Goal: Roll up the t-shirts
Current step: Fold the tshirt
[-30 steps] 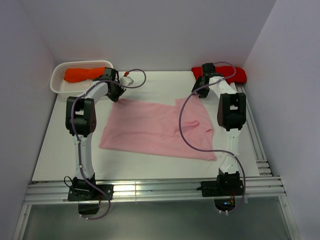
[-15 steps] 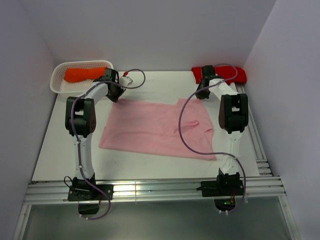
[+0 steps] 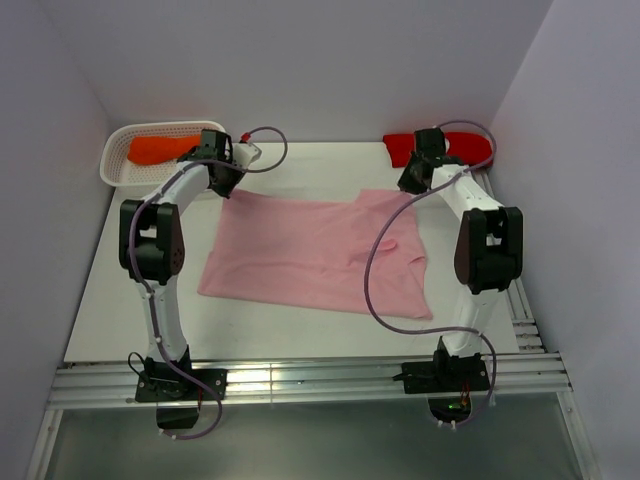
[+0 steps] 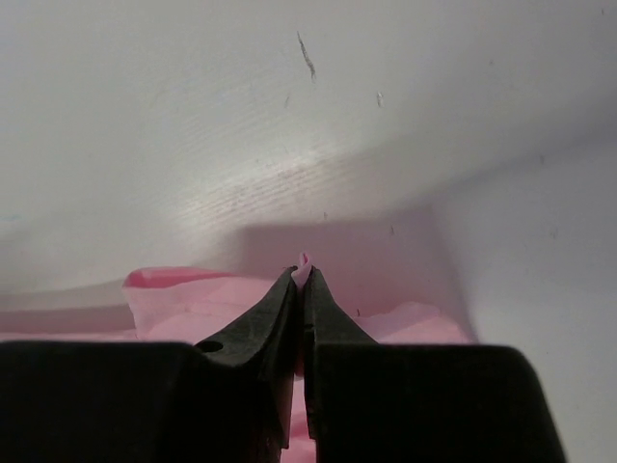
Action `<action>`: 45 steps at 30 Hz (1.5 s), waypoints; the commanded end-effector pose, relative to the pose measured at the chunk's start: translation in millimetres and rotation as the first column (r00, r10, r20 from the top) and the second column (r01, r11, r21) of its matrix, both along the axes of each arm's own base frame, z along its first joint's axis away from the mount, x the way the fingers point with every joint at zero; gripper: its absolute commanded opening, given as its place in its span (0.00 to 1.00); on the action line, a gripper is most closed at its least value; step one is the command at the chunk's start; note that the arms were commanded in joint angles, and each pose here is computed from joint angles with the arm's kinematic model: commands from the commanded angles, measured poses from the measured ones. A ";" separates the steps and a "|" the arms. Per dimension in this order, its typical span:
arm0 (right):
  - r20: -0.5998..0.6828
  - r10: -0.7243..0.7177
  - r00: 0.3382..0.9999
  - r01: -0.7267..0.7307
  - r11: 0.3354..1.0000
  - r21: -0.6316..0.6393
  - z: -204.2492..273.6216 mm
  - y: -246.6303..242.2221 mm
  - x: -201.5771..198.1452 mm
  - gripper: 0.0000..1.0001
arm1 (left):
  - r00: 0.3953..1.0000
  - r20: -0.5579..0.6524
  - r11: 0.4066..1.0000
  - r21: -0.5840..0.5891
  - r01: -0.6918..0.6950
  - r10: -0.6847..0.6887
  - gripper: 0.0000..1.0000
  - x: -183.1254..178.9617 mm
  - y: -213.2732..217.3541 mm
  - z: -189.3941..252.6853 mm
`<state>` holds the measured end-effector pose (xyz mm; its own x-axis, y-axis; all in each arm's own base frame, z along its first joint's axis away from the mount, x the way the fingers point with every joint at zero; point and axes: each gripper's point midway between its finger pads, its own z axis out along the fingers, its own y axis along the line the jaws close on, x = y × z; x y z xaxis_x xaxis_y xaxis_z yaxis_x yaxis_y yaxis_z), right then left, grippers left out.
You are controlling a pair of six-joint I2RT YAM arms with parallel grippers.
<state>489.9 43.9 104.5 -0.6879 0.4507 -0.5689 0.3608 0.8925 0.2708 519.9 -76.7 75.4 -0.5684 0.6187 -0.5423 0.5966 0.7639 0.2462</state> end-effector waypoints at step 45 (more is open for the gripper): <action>0.035 -0.060 0.998 0.058 0.996 0.072 -19.7 33.7 -213.3 0.07 | 0.993 -0.092 0.994 -0.076 -0.076 0.069 0.00 -148.5 12.8 2.2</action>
<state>275.0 77.7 78.7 -0.6874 0.4950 -0.5315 0.3888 0.8689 0.3064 365.9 -60.4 64.4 -0.6845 0.5542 -0.4737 0.5742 0.8102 0.1181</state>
